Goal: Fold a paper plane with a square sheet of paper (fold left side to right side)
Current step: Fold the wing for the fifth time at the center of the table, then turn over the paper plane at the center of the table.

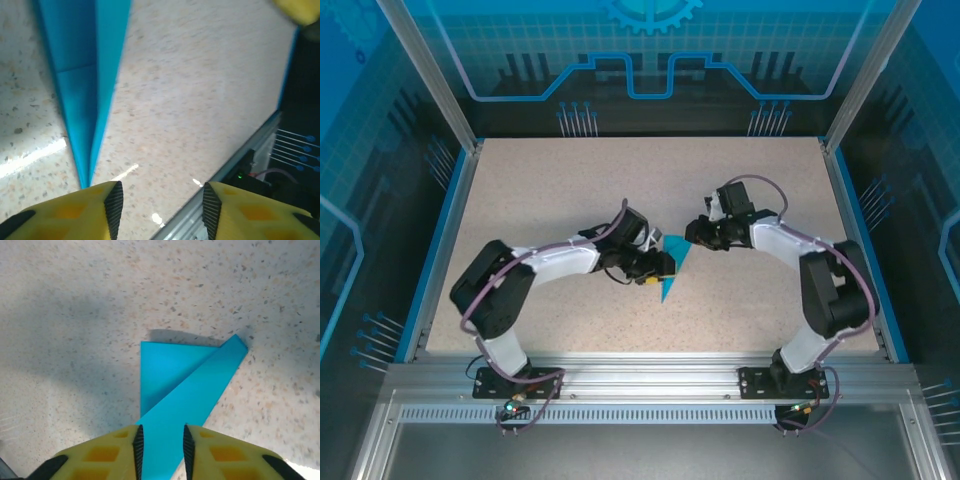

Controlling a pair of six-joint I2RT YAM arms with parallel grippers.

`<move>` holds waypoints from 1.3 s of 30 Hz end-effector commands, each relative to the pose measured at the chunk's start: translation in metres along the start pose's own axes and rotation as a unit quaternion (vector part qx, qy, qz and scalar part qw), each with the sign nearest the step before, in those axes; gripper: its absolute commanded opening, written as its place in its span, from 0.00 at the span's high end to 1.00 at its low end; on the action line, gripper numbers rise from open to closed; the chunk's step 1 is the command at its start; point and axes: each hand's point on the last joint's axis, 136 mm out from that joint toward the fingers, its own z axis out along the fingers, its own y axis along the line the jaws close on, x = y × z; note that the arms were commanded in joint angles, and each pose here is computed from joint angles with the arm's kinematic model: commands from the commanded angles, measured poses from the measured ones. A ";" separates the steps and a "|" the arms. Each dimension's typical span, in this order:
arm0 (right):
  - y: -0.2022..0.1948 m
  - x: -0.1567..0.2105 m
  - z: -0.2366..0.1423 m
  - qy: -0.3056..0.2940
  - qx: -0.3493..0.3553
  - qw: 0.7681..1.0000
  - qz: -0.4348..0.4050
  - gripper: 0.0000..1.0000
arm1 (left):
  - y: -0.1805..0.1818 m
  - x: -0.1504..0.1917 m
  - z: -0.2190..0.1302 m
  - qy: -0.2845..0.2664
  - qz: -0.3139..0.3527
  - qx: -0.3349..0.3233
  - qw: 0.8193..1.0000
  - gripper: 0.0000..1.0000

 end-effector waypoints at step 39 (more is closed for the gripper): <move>0.080 0.071 -0.007 0.027 0.126 0.982 -0.137 1.00 | 0.063 -0.031 -0.133 -0.211 -0.004 -0.160 0.964 0.27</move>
